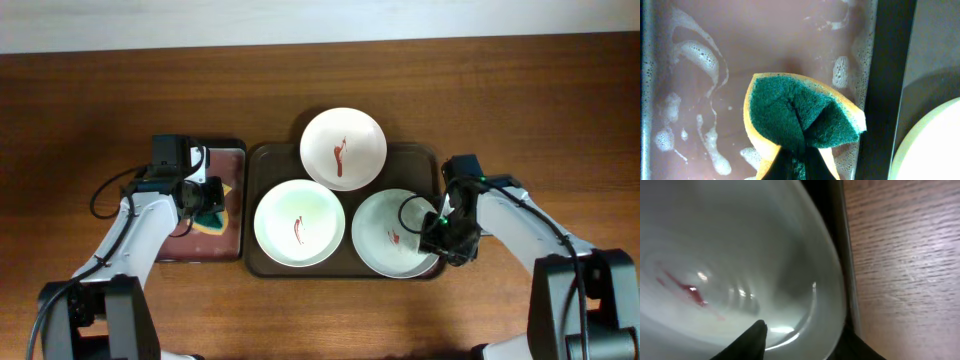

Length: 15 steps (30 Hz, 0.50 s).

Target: Clean dirty plates on tray and stack at the side

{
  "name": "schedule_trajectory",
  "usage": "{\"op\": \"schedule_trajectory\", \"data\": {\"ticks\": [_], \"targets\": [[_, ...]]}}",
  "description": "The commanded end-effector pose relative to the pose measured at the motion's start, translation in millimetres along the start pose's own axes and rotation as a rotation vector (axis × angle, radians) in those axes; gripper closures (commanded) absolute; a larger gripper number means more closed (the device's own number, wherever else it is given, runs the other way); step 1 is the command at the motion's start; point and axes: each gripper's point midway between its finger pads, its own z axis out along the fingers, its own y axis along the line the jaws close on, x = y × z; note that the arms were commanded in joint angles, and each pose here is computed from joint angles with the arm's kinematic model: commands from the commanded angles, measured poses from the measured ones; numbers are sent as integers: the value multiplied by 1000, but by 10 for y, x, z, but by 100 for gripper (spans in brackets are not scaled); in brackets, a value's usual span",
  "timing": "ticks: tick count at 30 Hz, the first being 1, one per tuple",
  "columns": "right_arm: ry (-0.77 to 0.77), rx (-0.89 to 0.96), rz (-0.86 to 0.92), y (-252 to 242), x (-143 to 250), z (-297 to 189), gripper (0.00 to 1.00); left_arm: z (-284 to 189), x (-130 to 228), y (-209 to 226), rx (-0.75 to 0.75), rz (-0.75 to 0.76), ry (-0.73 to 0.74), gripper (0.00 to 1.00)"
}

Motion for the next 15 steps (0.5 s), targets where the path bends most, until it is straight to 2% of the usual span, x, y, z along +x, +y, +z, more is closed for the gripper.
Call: {"op": "schedule_trajectory", "data": {"ticks": [1,3,7,9,10,13,14,15], "targets": [[-44,-38,4,31,-53,132,62,-50,-33,-43,17,5,-16,100],[-82,-62,-8,88,-144,125,66,-50,-33,-43,17,5,-16,100],[-87,-69,-10,103,-158,122,83,-50,-33,-44,18,5,-16,100],[-105,-69,-13,108,-200,117,83,-50,-31,-52,22,5,-15,100],[-107,-71,-14,111,-206,117,79,-51,-29,-89,44,6,-14,100],[-105,-74,-14,116,-201,117,78,-57,15,-91,46,4,4,100],[-105,-74,-14,117,-202,117,80,-74,0,-91,46,4,-2,100],[-105,-74,-13,117,-202,117,88,-103,-28,-95,47,5,-17,100]]}}
